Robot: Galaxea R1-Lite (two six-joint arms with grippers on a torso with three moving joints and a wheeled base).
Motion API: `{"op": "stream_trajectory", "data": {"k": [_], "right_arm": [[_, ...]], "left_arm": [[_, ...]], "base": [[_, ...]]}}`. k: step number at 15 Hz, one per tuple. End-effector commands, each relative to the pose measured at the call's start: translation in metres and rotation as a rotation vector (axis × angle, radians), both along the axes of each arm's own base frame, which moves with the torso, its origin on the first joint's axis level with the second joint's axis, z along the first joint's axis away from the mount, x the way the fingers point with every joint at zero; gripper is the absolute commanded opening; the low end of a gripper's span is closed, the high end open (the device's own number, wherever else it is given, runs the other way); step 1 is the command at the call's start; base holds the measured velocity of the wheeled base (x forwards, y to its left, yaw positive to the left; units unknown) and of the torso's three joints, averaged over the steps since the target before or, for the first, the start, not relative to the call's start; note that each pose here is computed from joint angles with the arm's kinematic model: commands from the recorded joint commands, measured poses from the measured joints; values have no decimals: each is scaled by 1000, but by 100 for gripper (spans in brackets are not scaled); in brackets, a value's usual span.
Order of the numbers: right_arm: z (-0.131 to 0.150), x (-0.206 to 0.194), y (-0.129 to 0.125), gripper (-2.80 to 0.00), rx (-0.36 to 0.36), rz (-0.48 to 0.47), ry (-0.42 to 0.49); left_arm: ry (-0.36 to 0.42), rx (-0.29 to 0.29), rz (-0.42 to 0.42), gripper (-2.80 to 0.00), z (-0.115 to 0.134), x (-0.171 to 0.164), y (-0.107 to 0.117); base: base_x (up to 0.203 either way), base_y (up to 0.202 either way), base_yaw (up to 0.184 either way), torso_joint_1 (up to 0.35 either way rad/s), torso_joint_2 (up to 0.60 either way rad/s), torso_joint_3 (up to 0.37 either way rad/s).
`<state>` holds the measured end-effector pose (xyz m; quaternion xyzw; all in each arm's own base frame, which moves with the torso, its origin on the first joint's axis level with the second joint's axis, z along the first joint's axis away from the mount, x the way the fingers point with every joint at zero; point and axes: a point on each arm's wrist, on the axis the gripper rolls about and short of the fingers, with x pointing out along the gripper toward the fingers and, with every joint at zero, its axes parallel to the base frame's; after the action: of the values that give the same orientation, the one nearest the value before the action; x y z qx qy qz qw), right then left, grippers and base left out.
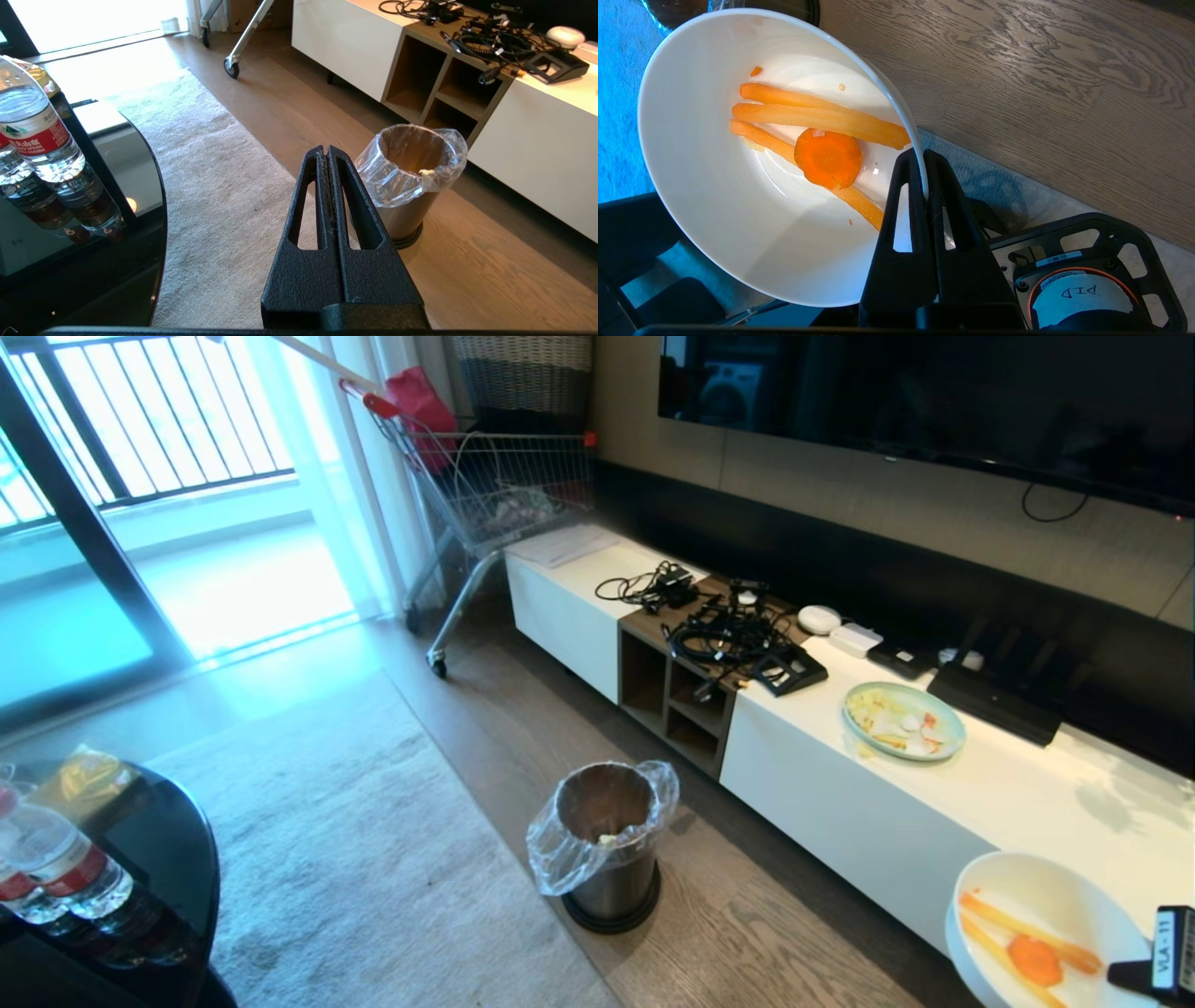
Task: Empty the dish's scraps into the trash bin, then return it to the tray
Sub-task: Move the bowl over the trash can
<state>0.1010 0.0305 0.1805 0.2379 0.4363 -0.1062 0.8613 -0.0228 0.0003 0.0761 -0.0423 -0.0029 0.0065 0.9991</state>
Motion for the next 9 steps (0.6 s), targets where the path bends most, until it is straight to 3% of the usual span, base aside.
{"op": "stream_trajectory", "data": {"k": [1,5,9], "right_arm": [[0,0,0,-280,0,-5,0],[3,3,1,-280,-10,-9,-7],[5,4,1,-280,-11,-10,-17]], "left_arm": [[-1,0,1,-280,0,0,0],[-1,-1,1,-280,0,0,0],[-1,-1,1,-280,0,0,0]], "base": [[0,0,0,0,0,0],[0,0,0,1,0,-7],[0,0,0,4,3,-148]]}}
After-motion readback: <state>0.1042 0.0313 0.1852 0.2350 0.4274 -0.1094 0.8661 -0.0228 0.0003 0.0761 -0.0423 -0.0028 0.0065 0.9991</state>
